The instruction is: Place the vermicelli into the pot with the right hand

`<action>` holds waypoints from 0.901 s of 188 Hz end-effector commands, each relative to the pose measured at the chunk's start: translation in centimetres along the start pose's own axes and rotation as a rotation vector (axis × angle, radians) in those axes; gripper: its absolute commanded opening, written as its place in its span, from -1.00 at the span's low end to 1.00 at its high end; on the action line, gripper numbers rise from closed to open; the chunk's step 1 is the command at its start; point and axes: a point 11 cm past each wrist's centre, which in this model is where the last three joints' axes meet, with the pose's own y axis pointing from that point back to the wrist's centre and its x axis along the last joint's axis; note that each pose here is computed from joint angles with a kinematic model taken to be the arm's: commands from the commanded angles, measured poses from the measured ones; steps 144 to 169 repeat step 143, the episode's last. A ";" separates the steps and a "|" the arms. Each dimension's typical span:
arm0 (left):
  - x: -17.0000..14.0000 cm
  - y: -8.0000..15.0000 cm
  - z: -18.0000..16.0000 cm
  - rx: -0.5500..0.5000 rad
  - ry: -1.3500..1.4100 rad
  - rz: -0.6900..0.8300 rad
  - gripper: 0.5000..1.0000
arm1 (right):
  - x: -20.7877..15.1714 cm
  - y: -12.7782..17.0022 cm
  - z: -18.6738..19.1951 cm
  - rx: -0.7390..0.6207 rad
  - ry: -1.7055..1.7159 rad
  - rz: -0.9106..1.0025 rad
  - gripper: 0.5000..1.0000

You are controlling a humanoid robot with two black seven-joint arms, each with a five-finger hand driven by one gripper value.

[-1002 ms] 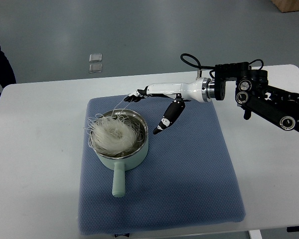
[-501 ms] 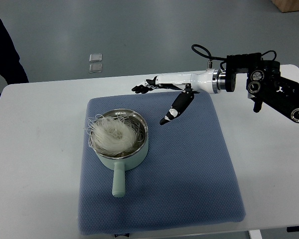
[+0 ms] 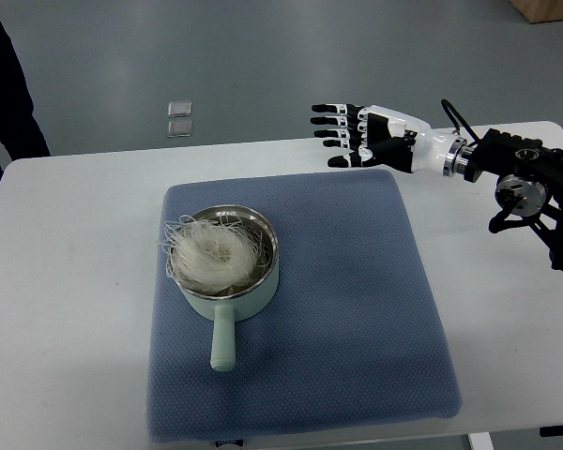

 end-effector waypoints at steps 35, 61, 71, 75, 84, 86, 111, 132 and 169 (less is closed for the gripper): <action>0.0 0.0 0.0 0.000 0.000 0.000 1.00 | 0.9 0.3 5.5 -0.013 -0.352 0.199 0.70; 0.0 0.0 0.0 0.000 0.000 0.000 1.00 | -0.1 0.3 7.5 -0.007 -0.420 0.214 0.71; 0.0 0.0 0.0 0.000 0.000 0.000 1.00 | -0.4 0.1 7.6 -0.003 -0.428 0.207 0.71; 0.0 0.0 0.0 0.000 0.000 0.000 1.00 | -0.4 0.1 7.7 0.000 -0.431 0.205 0.71; 0.0 0.0 0.0 0.000 0.000 0.000 1.00 | -0.4 0.1 7.5 0.007 -0.438 0.203 0.71; 0.0 0.0 0.1 -0.001 0.000 0.000 1.00 | -0.4 0.1 7.6 0.007 -0.439 0.205 0.71; 0.0 0.0 0.0 0.000 0.000 0.000 1.00 | -0.2 0.1 7.2 0.020 -0.443 0.208 0.71; 0.0 0.0 0.0 0.000 0.000 0.000 1.00 | -0.2 0.2 7.3 0.018 -0.446 0.210 0.71; 0.0 0.0 0.0 0.000 0.000 0.000 1.00 | -0.2 0.2 7.3 0.021 -0.446 0.209 0.71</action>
